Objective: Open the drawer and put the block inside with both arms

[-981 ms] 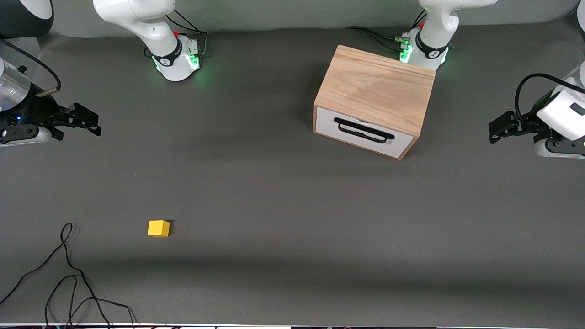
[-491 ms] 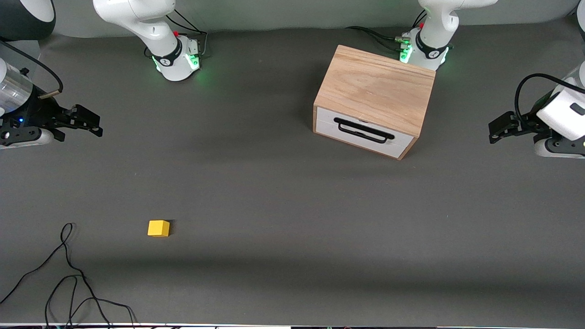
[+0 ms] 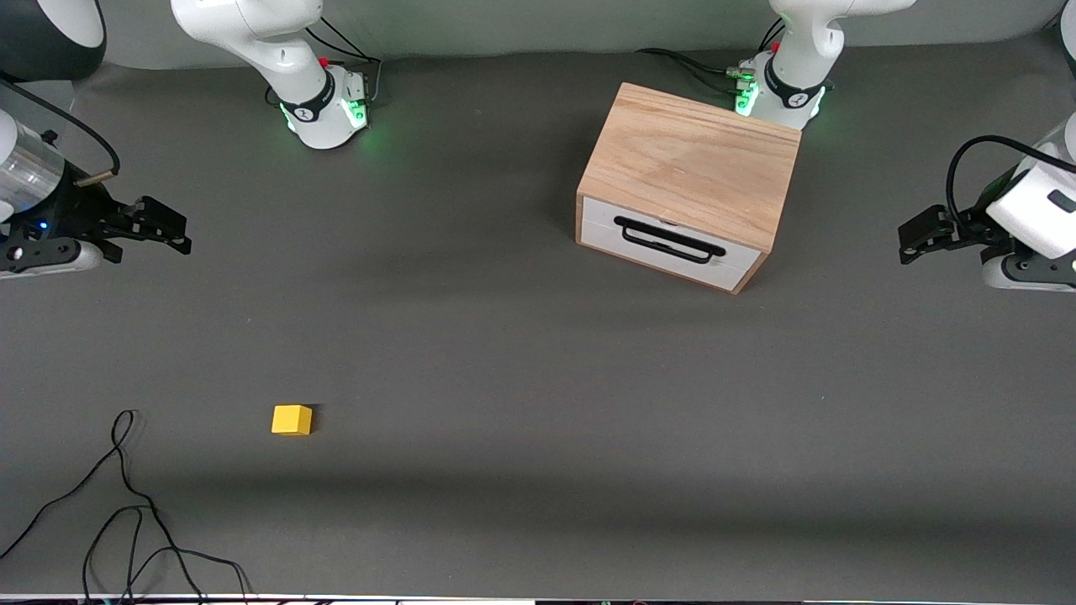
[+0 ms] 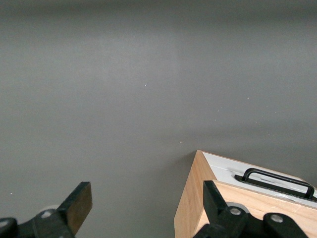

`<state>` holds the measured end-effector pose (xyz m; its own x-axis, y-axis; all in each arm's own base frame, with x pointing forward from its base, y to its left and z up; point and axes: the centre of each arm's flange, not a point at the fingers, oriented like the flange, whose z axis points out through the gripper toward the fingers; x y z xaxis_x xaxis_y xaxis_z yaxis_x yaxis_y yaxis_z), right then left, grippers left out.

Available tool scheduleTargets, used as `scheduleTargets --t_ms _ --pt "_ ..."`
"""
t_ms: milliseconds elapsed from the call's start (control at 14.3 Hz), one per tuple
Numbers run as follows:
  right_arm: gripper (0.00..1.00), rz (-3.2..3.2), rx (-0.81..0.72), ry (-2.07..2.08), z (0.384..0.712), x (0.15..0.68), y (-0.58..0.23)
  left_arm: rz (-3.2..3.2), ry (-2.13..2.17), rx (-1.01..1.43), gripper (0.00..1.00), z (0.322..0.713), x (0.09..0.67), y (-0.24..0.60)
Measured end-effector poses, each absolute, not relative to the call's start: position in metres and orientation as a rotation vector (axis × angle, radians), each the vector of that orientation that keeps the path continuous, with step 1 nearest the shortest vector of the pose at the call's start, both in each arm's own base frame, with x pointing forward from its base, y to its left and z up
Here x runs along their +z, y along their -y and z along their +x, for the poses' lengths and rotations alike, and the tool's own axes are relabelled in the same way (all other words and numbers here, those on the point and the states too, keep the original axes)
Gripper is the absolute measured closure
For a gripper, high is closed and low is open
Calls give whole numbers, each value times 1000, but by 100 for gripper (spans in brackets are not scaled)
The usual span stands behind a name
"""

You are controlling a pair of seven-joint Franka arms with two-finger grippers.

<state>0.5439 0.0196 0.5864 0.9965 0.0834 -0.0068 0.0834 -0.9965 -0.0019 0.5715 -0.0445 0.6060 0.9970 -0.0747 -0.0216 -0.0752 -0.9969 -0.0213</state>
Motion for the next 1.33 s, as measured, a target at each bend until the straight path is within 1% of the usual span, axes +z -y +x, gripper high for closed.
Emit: scheduleTargets --t_ms 210,841,1121,1332 --pt "0 -3140 16 131 552 575 -21 -3116 -117 74 0 572 596 44" --pt "0 -3141 -20 125 557 573 -19 -3121 -110 79 0 572 595 48" --pt "0 -3144 -28 101 565 563 -11 -3119 129 92 0 570 590 65" --pt "0 -3150 -28 99 578 545 -11 -3085 407 125 0 567 577 113"
